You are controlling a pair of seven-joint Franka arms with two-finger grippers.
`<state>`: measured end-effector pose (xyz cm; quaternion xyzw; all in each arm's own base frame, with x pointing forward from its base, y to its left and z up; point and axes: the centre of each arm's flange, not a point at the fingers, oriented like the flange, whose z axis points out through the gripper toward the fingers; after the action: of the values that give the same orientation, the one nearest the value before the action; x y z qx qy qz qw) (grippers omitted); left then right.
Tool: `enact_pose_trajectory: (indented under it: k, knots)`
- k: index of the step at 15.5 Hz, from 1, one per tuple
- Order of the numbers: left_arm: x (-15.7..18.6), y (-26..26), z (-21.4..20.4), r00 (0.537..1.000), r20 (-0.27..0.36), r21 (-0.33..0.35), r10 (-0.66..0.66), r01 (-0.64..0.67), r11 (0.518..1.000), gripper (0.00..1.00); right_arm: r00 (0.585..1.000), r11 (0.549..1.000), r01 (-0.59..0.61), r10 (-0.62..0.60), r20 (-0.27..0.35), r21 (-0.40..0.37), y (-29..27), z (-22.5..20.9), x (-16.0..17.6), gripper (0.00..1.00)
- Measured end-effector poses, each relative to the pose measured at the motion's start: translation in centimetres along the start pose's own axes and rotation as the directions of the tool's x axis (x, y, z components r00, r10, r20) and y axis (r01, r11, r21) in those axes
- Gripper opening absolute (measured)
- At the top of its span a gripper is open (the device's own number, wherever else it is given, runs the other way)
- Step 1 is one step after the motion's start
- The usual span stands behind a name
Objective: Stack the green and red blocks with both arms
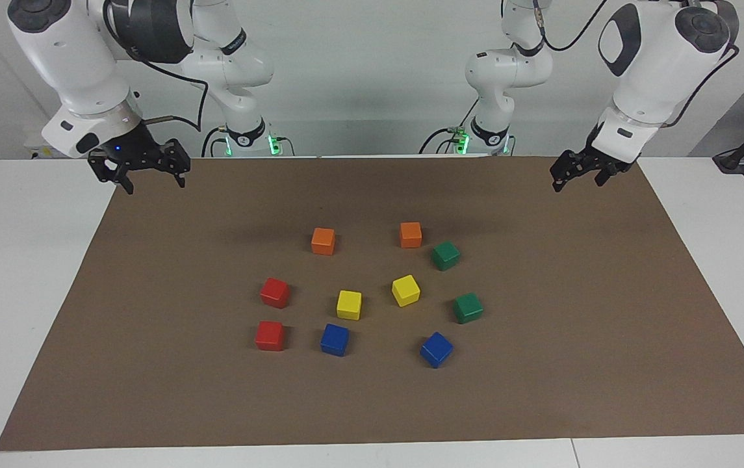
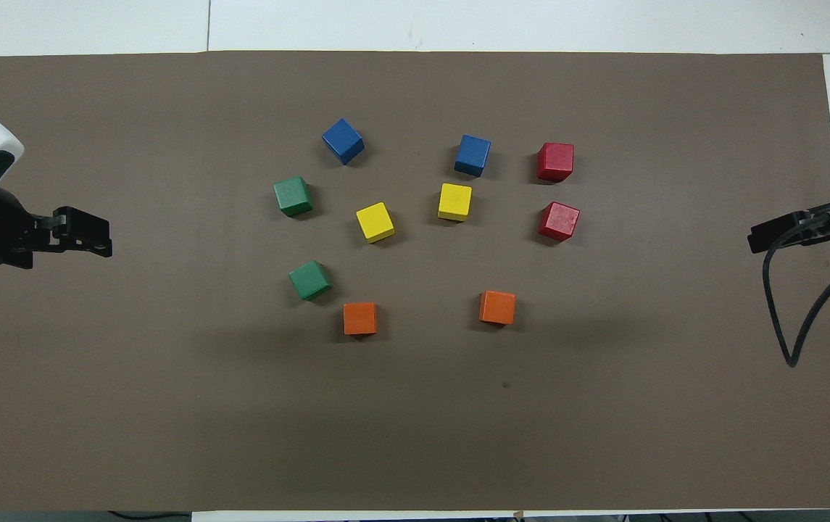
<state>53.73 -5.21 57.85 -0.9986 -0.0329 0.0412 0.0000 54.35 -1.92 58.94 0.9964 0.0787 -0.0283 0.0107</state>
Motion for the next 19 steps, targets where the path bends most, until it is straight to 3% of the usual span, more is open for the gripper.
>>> enact_pose_trajectory:
  k: [9,12,15,19]
  knots:
    - [0.0,0.0,0.0,1.0,0.0,0.0,0.0,0.0,1.0,1.0,1.0,1.0,-0.015,0.015,-0.006,-0.002,-0.8,0.0,0.2,1.0]
    - [0.0,0.0,0.0,1.0,0.0,0.0,0.0,0.0,1.0,1.0,0.998,0.999,-0.04,0.04,-0.049,-0.008,-3.2,0.5,1.2,1.0]
    - [0.0,0.0,0.0,1.0,0.0,0.0,0.0,0.0,1.0,1.0,0.984,0.987,-0.158,0.157,-0.085,0.003,-7.1,4.4,2.6,1.0]
    - [0.0,0.0,0.0,1.0,0.0,0.0,0.0,0.0,1.0,1.0,0.925,0.93,-0.363,0.367,-0.097,0.063,-12.6,11.9,6.1,1.0]
